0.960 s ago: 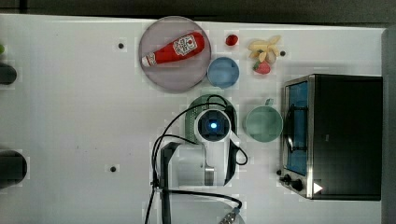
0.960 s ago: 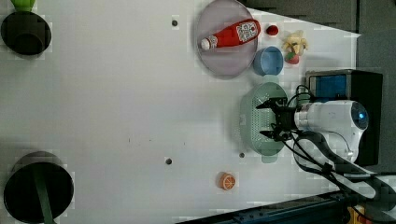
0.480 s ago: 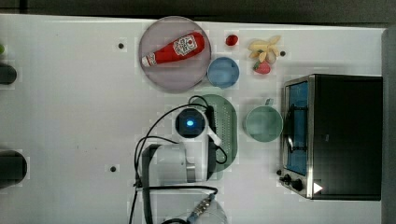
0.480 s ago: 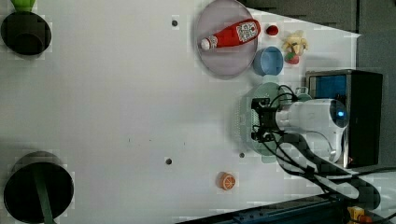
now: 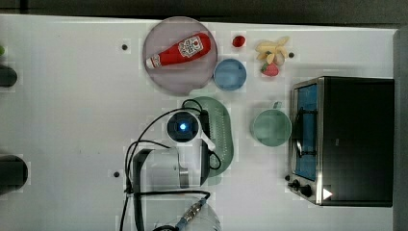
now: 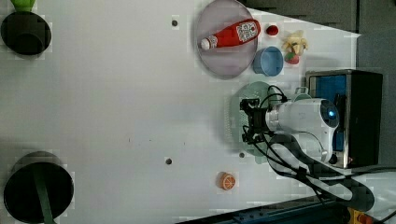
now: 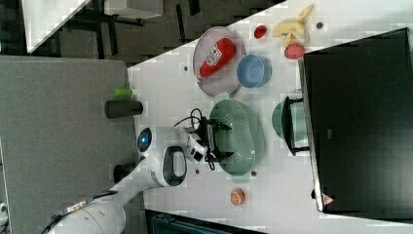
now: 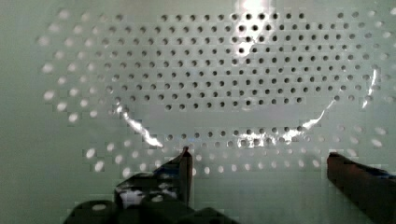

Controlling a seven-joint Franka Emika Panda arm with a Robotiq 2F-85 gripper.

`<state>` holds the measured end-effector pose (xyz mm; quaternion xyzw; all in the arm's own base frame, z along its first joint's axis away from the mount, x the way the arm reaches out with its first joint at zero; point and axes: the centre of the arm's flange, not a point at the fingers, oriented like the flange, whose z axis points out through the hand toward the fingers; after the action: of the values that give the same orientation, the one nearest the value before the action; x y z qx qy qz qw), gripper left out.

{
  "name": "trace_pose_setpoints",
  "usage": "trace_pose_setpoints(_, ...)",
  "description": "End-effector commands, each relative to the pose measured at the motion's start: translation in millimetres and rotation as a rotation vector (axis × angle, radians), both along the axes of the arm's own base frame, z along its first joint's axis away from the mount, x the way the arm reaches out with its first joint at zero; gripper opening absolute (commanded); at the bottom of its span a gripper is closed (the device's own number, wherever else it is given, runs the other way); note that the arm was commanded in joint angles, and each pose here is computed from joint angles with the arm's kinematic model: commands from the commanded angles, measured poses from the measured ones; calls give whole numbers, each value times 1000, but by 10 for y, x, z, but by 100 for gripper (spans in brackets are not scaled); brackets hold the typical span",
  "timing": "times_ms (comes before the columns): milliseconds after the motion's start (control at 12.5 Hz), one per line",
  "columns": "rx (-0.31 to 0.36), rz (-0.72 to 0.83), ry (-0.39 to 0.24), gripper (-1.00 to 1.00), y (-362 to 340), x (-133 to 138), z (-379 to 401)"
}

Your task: Drag strainer right to left.

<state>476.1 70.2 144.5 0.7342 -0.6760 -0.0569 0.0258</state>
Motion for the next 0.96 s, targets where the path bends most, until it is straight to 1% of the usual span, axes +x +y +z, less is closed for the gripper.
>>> trace_pose_setpoints(80, 33, -27, -5, 100, 364, -48, 67)
trace_pose_setpoints(240, 56, -11, -5, 100, 629, -67, 92)
trace_pose_setpoints(320, 58, -22, 6, 100, 760, -88, 98)
trace_pose_setpoints(640, 53, -103, 1, 100, 1310, -149, 166)
trace_pose_setpoints(960, 61, -85, -7, 100, 1789, -176, 152)
